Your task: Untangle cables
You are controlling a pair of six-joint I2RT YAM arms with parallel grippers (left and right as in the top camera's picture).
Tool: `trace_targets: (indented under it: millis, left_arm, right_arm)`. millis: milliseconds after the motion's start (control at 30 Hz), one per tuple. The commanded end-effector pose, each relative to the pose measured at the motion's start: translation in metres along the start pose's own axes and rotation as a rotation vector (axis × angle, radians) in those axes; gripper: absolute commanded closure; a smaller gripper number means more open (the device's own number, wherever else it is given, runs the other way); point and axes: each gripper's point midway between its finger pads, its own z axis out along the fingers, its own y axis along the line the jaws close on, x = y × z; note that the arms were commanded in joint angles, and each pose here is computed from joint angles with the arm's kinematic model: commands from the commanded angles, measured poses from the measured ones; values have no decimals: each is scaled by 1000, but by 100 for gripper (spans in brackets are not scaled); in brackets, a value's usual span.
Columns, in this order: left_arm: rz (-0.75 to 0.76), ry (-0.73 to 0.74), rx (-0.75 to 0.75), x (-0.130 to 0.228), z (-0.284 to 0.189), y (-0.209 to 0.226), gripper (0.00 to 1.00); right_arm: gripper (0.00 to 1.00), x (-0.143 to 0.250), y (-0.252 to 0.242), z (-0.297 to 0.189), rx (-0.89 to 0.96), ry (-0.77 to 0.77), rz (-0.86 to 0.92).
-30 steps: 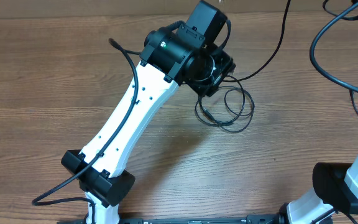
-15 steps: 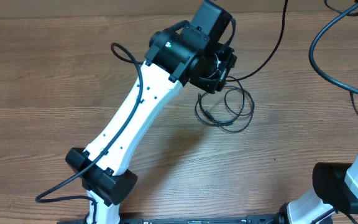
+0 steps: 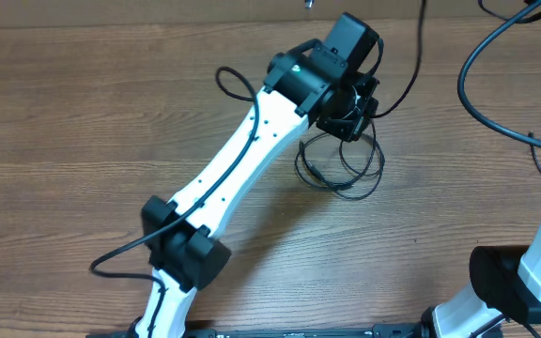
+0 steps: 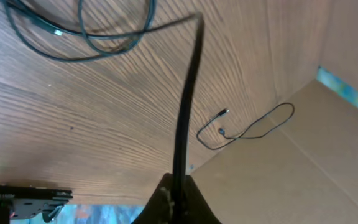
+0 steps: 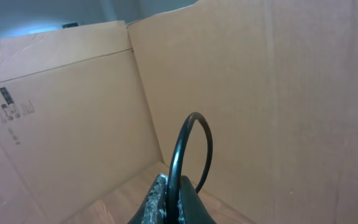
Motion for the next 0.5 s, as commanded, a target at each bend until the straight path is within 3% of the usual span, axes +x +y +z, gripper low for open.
trace_targets:
  millis: [0, 167, 267, 367, 467]
  left_arm:
    - [57, 73, -21, 9, 11, 2, 96]
    - [279, 107, 8, -3, -1, -5, 96]
    - [386, 182, 41, -7, -17, -9, 96]
    - [503, 267, 115, -11, -43, -18, 96]
    - [616, 372, 219, -6, -76, -27, 96]
  right_arm:
    - [96, 0, -4, -1, 11, 1, -1]
    - [96, -8, -59, -25, 252, -42, 12]
    - [96, -11, -106, -52, 496, -71, 40]
    - [96, -2, -148, -85, 731, -68, 84]
    - [96, 16, -171, -101, 824, -28, 131]
